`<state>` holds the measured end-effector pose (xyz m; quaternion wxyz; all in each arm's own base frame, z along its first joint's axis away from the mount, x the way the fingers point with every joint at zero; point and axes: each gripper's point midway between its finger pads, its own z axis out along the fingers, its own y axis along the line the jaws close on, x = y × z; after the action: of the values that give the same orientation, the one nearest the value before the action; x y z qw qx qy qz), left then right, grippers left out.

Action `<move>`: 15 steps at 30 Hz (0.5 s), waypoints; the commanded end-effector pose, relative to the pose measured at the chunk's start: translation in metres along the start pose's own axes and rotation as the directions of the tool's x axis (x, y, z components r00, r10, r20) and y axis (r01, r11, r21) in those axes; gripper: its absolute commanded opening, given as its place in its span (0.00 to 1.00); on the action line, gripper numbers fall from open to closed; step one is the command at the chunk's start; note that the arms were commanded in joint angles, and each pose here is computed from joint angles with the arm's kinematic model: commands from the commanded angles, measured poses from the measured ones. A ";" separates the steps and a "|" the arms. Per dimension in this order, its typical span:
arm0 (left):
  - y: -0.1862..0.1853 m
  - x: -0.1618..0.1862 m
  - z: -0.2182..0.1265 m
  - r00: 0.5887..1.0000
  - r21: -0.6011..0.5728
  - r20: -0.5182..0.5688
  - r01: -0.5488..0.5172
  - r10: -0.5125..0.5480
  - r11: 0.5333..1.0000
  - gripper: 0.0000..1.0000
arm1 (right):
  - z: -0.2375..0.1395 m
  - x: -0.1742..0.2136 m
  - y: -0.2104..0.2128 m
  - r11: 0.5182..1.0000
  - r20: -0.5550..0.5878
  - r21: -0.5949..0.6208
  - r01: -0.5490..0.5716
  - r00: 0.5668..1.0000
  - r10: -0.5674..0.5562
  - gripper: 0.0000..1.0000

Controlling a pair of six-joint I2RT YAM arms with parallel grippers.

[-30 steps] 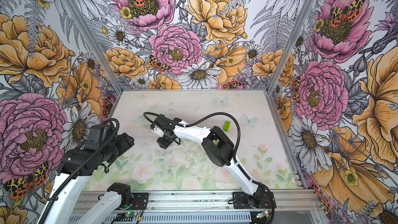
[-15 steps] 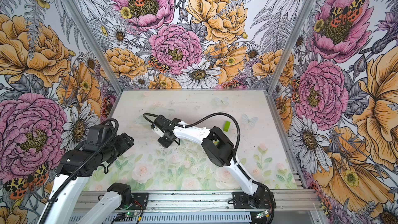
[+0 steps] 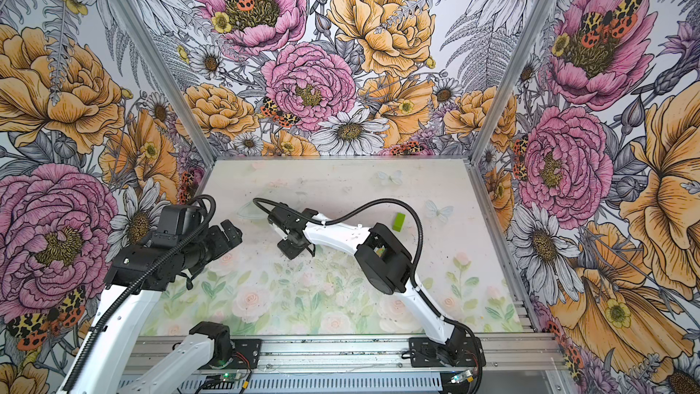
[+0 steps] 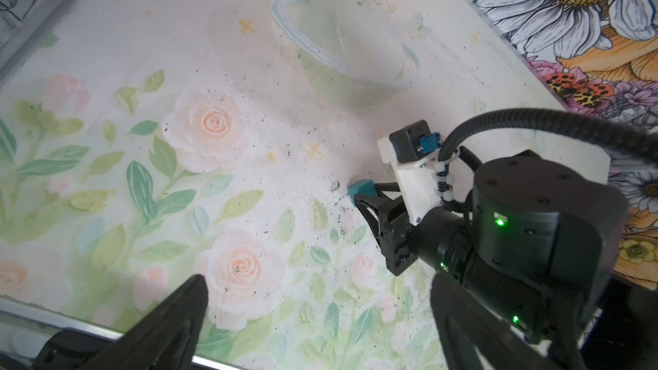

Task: Build the wood block tower
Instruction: 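Lift the teal cube with the right gripper and carry it toward the stack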

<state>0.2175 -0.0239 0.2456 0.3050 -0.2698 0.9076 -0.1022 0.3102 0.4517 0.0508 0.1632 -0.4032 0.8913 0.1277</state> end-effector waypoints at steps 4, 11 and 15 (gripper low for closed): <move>-0.014 -0.025 0.001 0.998 0.035 0.040 -0.050 0.049 0.998 0.99 | -0.065 -0.031 -0.022 0.991 0.126 0.014 -0.132 0.984 0.129 0.23; -0.021 -0.047 0.011 0.997 0.036 0.049 -0.058 0.056 0.998 0.99 | -0.114 -0.023 -0.061 0.964 0.163 0.096 -0.248 0.959 0.231 0.21; -0.039 -0.056 0.024 0.997 0.080 0.038 -0.068 0.066 0.994 0.99 | -0.150 -0.007 -0.077 0.939 0.197 0.142 -0.312 0.939 0.283 0.21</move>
<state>0.2663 -0.0169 0.2531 0.3075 -0.2511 0.9127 -0.0964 0.3484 0.3793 0.1579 0.2347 -0.2720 0.9247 0.1262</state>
